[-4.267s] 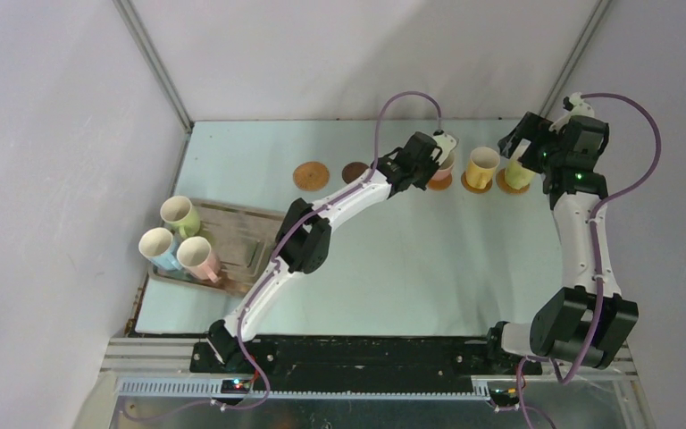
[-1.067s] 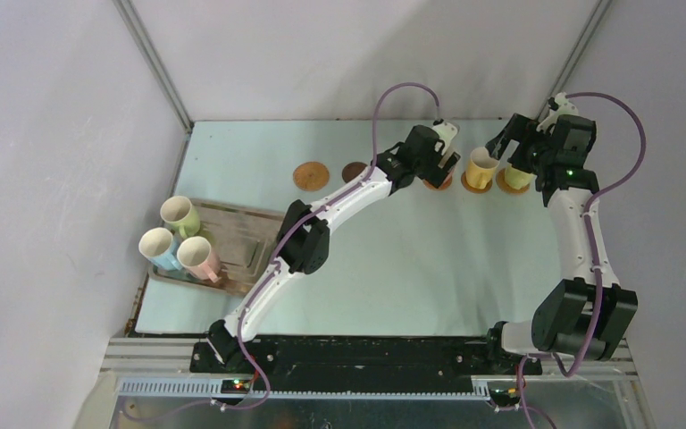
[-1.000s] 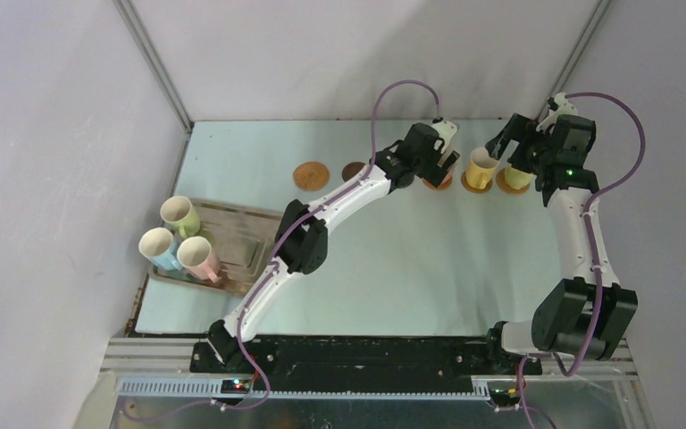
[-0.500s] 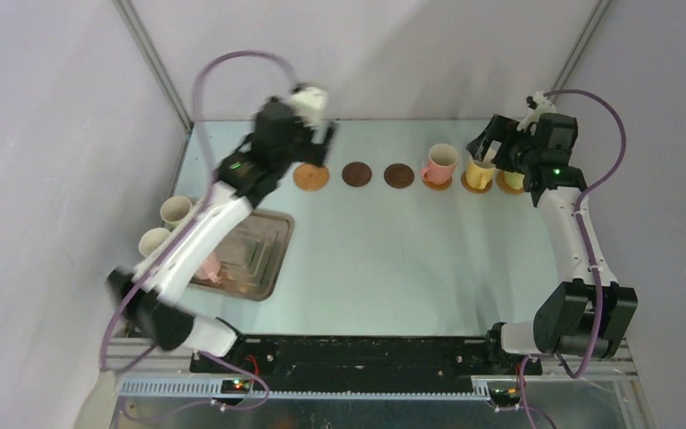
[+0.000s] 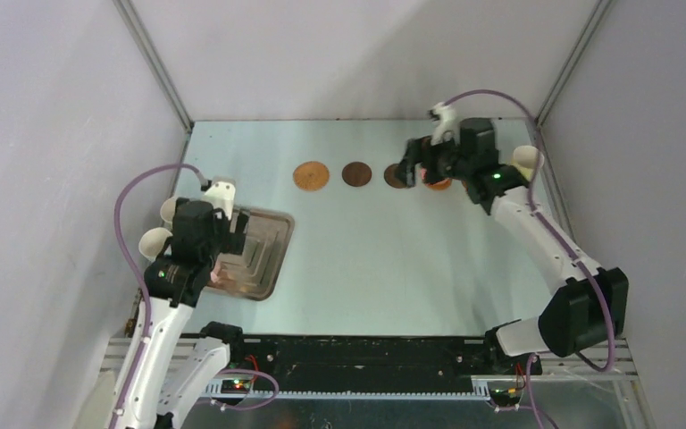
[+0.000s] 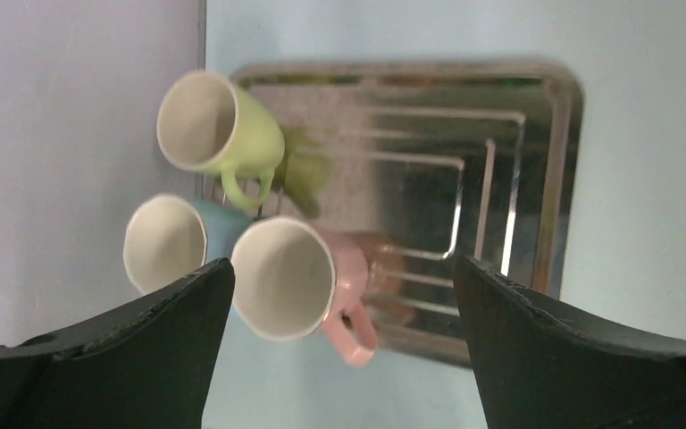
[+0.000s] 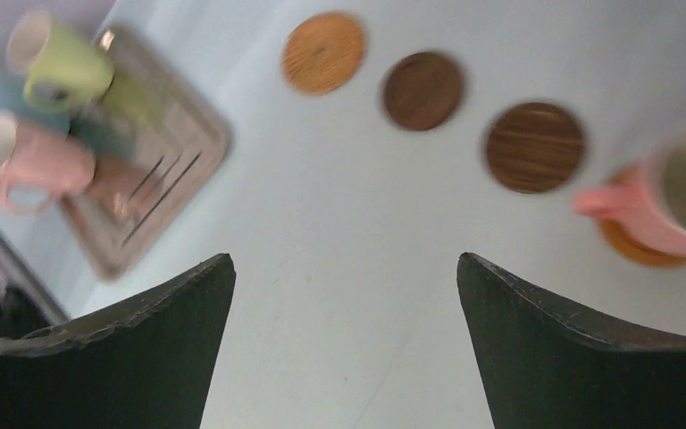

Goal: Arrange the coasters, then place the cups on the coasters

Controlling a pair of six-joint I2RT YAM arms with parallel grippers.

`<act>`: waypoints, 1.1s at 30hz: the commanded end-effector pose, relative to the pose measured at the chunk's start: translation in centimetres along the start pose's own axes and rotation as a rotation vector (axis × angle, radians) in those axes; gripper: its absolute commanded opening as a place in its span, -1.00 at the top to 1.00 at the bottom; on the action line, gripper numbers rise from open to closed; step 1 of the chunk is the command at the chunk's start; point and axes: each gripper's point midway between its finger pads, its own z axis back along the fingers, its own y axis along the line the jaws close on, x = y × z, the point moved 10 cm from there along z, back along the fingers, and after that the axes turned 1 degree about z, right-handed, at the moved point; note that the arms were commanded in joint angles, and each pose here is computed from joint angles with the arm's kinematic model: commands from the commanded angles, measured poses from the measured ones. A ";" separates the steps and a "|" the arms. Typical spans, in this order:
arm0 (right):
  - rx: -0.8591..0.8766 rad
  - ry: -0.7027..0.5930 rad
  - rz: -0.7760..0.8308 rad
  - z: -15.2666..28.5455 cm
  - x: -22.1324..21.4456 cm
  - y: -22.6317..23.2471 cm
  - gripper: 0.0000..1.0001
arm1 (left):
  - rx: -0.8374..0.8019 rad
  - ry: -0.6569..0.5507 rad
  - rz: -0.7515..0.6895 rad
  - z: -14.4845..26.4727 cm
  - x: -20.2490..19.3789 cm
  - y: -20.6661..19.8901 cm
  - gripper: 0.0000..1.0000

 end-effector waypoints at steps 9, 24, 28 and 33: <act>0.426 0.280 0.514 -9.5 -4.1 19.7 -0.99 | 0.168 0.130 -0.014 0.4 -6.4 1.8 -0.99; 0.645 0.454 0.430 -16.5 -10.5 31.5 -0.99 | 0.336 0.028 0.318 0.0 -5.7 6.5 -0.99; 0.626 0.449 0.408 -17.9 -12.1 33.3 -0.99 | 0.381 -0.018 0.448 -0.2 -6.4 8.1 -0.99; 0.628 0.418 0.382 -19.5 -13.7 35.4 -0.99 | 0.425 -0.031 0.463 0.1 -6.6 8.6 -0.99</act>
